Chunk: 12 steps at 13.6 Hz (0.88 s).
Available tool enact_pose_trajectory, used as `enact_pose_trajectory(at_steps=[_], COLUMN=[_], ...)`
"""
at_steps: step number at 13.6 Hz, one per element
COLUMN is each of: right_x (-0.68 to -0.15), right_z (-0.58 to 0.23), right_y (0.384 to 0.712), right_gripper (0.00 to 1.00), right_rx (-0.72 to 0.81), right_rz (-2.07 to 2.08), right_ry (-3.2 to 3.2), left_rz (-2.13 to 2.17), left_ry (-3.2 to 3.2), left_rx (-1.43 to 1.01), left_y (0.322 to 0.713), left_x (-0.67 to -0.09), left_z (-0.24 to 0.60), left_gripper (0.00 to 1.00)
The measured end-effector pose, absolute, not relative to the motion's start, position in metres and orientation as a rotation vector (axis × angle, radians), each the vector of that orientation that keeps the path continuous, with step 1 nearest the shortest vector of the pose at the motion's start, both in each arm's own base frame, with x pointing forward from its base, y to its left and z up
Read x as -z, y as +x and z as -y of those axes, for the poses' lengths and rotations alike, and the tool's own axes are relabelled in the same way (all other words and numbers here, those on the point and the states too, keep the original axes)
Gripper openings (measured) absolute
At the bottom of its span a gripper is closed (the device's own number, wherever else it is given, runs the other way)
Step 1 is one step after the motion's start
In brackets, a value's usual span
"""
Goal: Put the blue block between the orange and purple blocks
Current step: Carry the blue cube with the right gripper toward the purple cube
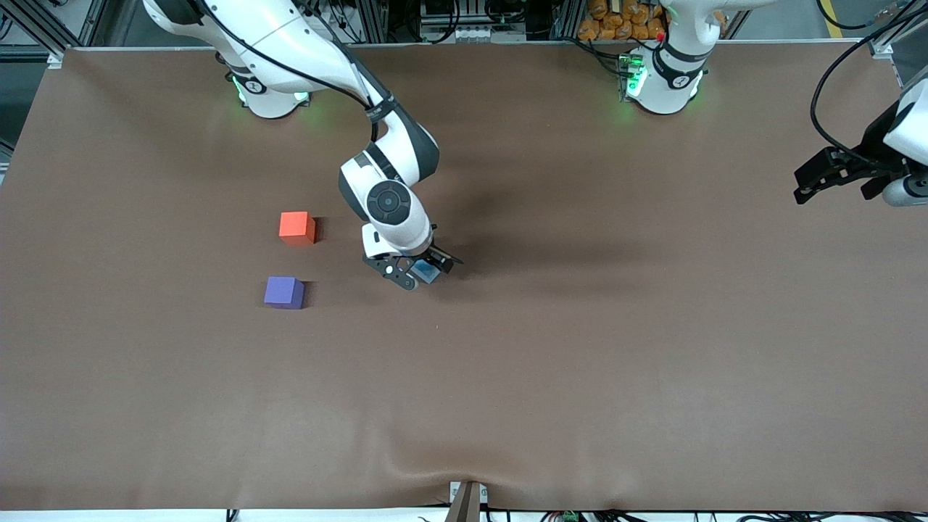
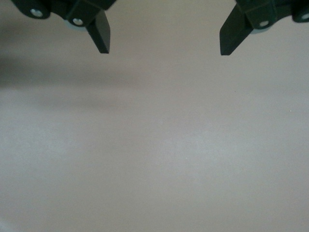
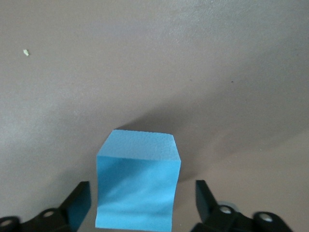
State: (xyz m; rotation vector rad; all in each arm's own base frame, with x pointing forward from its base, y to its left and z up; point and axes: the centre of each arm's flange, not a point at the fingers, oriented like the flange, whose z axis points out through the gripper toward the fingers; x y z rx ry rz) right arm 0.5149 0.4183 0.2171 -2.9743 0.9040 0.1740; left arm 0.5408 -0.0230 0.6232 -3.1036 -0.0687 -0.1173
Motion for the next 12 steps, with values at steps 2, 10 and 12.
enact_pose_trajectory(at_steps=[2,10,12], right_x=[-0.215,-0.226,-0.256], right_z=[-0.418,-0.412,-0.404], right_y=[0.515,0.533,0.551], right_gripper=[0.82,0.56,0.56], right_rx=[-0.171,-0.191,-0.26], right_rz=[-0.905,-0.919,-0.874], right_ry=[-2.972,-2.977,-3.022], left_rz=[0.044,0.037,0.037], left_ry=[-3.105,-3.105,-3.105], left_rx=[0.118,0.096,0.095], left_y=[0.541,0.539,0.539], left_x=[-0.624,-0.623,-0.624], left_z=[0.023,0.024,0.024], left_gripper=[1.0,1.0,1.0])
